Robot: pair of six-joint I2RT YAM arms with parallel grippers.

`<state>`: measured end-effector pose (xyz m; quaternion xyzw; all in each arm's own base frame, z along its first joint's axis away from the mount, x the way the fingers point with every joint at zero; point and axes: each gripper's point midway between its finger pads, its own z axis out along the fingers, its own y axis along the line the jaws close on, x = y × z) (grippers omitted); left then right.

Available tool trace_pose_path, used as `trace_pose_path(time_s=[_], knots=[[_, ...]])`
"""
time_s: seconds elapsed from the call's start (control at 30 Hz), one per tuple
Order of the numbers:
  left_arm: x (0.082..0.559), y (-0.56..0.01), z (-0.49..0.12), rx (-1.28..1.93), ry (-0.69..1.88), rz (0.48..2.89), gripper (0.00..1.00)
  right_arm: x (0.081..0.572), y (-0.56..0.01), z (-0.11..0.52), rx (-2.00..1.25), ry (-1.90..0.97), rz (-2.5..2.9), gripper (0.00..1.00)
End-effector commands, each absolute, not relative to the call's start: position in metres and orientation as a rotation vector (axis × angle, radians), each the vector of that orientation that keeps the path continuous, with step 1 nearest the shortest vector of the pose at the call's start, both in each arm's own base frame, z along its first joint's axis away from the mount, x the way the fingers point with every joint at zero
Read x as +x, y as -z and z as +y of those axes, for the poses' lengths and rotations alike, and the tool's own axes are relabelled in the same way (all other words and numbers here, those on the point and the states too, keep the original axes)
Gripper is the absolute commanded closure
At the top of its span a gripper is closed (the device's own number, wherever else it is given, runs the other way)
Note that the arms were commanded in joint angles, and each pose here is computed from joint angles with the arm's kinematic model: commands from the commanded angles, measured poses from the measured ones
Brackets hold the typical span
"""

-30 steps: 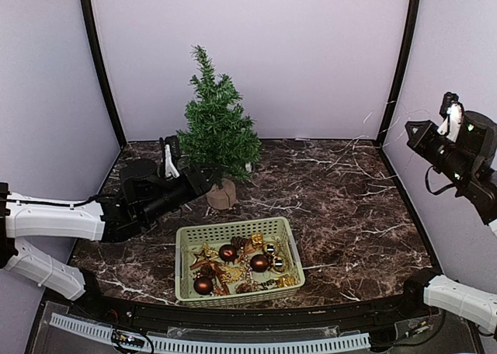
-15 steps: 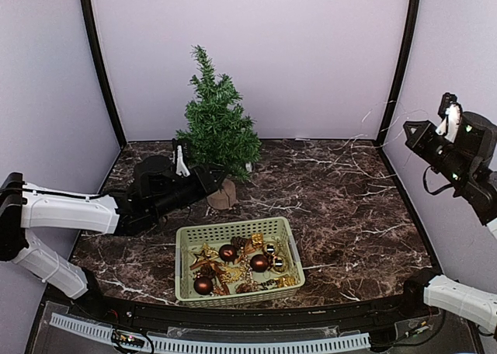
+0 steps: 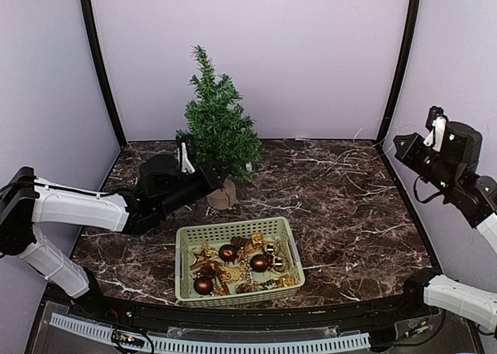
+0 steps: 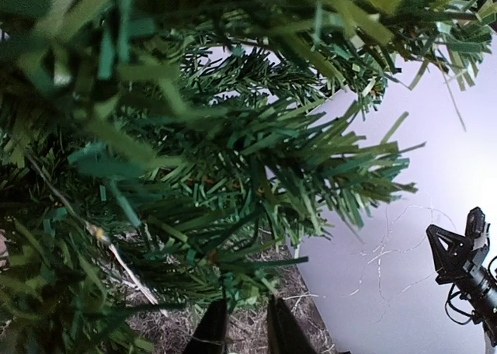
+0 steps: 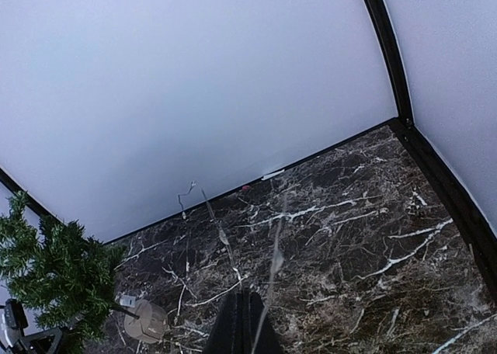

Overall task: Decorate the small christmas tree
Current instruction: Wrap the side of the string light in the gap of the branches.

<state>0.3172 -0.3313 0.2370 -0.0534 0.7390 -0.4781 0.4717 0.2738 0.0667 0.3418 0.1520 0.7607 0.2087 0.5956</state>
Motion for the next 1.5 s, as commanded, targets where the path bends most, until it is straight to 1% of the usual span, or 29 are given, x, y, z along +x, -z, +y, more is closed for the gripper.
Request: trace_pose_path(time_s=[0.0,0.17,0.2,0.27,0.3,0.37,0.4,0.43,0.5,0.57,0.7,0.77,0.83,1.0,1.2,1.33,1.47], knots=[[0.322,-0.262,-0.332,-0.123,1.198,1.723,0.84,0.278,-0.321,0.064,0.399,-0.481,1.786,1.0],[0.322,-0.261,-0.328,-0.117,1.174,1.723,0.94,0.279,-0.267,0.061,0.467,-0.436,1.904,1.0],[0.321,-0.262,-0.328,-0.113,1.174,1.723,0.97,0.278,-0.259,0.06,0.481,-0.424,1.925,0.96],[0.32,-0.263,-0.327,-0.102,1.17,1.725,1.0,0.274,-0.251,0.056,0.502,-0.398,1.954,0.75],[0.318,-0.262,-0.328,-0.092,1.167,1.732,1.0,0.271,-0.251,0.053,0.511,-0.381,1.96,0.6],[0.316,-0.261,-0.327,-0.077,1.167,1.735,1.0,0.266,-0.255,0.045,0.528,-0.347,1.953,0.37],[0.313,-0.263,-0.327,-0.066,1.174,1.731,1.0,0.264,-0.259,0.041,0.528,-0.327,1.943,0.29],[0.312,-0.265,-0.327,-0.053,1.173,1.727,1.0,0.262,-0.265,0.038,0.529,-0.315,1.931,0.23],[0.307,-0.267,-0.329,-0.015,1.184,1.725,1.0,0.26,-0.277,0.041,0.472,-0.322,1.914,0.15],[0.302,-0.271,-0.331,0.026,1.204,1.723,1.0,0.261,-0.292,0.058,0.352,-0.404,1.889,0.15],[0.29,-0.281,-0.335,0.088,1.254,1.717,1.0,0.254,-0.317,0.14,-0.053,-0.824,1.784,0.16],[0.284,-0.284,-0.336,0.114,1.275,1.719,1.0,0.245,-0.334,0.171,-0.183,-1.02,1.653,0.18],[0.281,-0.286,-0.336,0.122,1.287,1.72,1.0,0.239,-0.334,0.189,-0.241,-1.109,1.574,0.17],[0.278,-0.287,-0.335,0.123,1.3,1.731,1.0,0.245,-0.309,0.231,-0.313,-1.082,1.602,0.2],[0.277,-0.285,-0.337,0.128,1.307,1.75,1.0,0.241,-0.304,0.295,-0.468,-1.085,1.581,0.23],[0.276,-0.286,-0.337,0.125,1.314,1.751,1.0,0.244,-0.291,0.337,-0.568,-1.092,1.587,0.28],[0.277,-0.286,-0.335,0.122,1.312,1.757,1.0,0.249,-0.287,0.366,-0.623,-1.138,1.563,0.32]])
